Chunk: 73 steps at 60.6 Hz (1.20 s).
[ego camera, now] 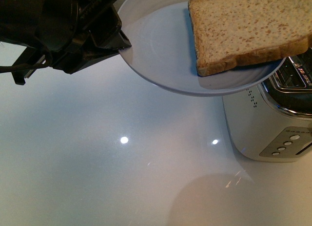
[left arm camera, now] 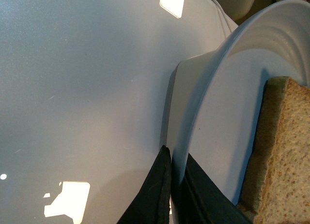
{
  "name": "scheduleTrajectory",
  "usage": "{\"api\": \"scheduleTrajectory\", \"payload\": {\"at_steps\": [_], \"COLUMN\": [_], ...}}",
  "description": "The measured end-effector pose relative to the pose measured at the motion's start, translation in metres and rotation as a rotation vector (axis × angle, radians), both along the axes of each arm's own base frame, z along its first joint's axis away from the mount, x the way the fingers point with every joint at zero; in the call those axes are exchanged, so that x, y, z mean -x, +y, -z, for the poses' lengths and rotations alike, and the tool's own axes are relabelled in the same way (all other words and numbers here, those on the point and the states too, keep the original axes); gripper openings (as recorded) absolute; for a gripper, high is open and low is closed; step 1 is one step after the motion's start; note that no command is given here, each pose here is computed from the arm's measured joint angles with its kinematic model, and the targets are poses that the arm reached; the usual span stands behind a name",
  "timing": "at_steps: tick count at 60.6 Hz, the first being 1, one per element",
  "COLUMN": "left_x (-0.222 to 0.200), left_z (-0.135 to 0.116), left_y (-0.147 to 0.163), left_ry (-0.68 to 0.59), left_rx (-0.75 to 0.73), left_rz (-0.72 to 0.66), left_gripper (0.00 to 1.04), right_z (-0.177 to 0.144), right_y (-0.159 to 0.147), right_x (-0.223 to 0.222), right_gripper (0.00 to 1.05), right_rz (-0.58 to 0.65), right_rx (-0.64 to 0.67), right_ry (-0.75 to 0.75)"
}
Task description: Left arm holds plate, right arm toasts bread
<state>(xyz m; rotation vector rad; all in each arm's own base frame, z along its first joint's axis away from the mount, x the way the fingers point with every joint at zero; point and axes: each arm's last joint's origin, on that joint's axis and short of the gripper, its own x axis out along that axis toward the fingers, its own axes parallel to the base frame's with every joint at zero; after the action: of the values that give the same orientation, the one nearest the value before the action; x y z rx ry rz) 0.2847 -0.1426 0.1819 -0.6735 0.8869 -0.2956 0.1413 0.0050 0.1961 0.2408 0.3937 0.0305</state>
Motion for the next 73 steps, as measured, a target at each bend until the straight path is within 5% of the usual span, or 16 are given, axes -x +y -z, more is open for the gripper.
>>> {"api": "scheduleTrajectory", "payload": {"at_steps": [20,44,73], "left_x": [0.000,0.000,0.000], "left_z": [0.000,0.000,0.000], "left_y": [0.000,0.000,0.000], "left_ry": [0.001,0.001,0.001], "left_rx": [0.001,0.001,0.001], "left_rz": [-0.004,-0.004,-0.005], "left_gripper": [0.03,0.03,0.03], "right_z": [-0.016,0.000,-0.006], "right_y": [0.027,0.044,0.049], "right_x": [-0.060,-0.080,-0.083], "right_gripper": [0.96,0.95,0.16], "right_rz": [-0.131,-0.166,-0.192], "right_rx": [-0.305,-0.484,-0.521], "right_ry": [0.051,0.143,0.138]}}
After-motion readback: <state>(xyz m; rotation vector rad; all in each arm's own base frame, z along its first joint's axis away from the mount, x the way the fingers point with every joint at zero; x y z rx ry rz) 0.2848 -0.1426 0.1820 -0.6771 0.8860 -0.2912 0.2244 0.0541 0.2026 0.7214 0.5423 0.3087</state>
